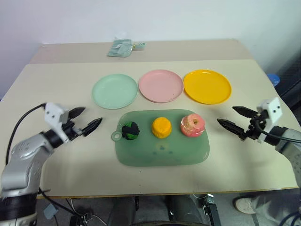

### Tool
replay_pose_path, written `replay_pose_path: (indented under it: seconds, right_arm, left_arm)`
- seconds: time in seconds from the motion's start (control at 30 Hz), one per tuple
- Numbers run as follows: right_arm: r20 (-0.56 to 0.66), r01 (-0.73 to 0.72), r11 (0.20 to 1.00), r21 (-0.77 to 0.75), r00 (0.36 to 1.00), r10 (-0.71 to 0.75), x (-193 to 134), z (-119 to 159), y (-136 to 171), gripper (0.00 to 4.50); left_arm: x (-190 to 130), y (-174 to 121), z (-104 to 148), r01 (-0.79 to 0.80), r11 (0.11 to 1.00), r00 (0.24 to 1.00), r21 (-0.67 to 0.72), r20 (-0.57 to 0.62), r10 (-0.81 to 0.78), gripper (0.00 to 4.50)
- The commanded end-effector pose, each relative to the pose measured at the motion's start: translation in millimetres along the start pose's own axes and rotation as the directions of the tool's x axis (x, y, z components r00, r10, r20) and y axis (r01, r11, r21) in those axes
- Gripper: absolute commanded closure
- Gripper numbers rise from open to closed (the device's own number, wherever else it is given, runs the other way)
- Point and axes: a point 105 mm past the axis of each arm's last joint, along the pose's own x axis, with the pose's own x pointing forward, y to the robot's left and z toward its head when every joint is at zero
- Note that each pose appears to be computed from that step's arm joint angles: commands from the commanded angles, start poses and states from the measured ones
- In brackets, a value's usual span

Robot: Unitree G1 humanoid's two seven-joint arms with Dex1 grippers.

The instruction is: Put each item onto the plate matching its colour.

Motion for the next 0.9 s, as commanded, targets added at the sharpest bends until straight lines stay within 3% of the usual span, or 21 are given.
replay_pose_path:
  seconds: [0.03, 0.2, 0.43, 0.5, 0.6, 0.67, 0.77, 0.9]
  right_arm:
    - [0.058, -0.161, 0.987, -0.020, 0.985, 0.162, -9, 24, 40, 0.05]
    - [0.050, -0.278, 0.960, 0.000, 0.959, 0.278, -4, 23, 79, 0.05]
    - [0.049, -0.318, 0.948, 0.019, 0.947, 0.317, 4, 17, 103, 0.05]
    - [0.047, -0.331, 0.943, 0.014, 0.943, 0.330, 5, 18, 108, 0.00]
    - [0.058, -0.342, 0.940, 0.003, 0.938, 0.341, 8, 21, 112, 0.00]
    - [0.070, -0.343, 0.939, -0.005, 0.937, 0.343, 11, 24, 112, 0.00]
    - [0.085, -0.349, 0.937, -0.015, 0.933, 0.349, 16, 28, 113, 0.00]
    - [0.102, -0.348, 0.937, -0.033, 0.931, 0.349, 24, 32, 113, 0.00]
  left_arm:
    - [23, -29, 14, 0.239, 0.970, 0.971, 0.035, 0.012, -0.239, 0.00]
    - [55, -60, 5, 0.458, 0.876, 0.887, 0.148, -0.146, -0.439, 0.00]
    - [69, -72, -26, 0.569, 0.803, 0.800, 0.177, -0.348, -0.489, 0.00]
    - [70, -70, -28, 0.558, 0.808, 0.805, 0.188, -0.359, -0.473, 0.86]
    - [75, -59, -12, 0.477, 0.860, 0.867, 0.182, -0.262, -0.425, 2.18]
    - [78, -45, 4, 0.389, 0.907, 0.917, 0.161, -0.168, -0.363, 2.18]
    - [85, -2, 20, 0.150, 0.973, 0.988, 0.175, -0.076, -0.138, 2.18]
    - [88, 56, 14, -0.166, 0.972, 0.979, 0.165, -0.090, 0.183, 2.18]
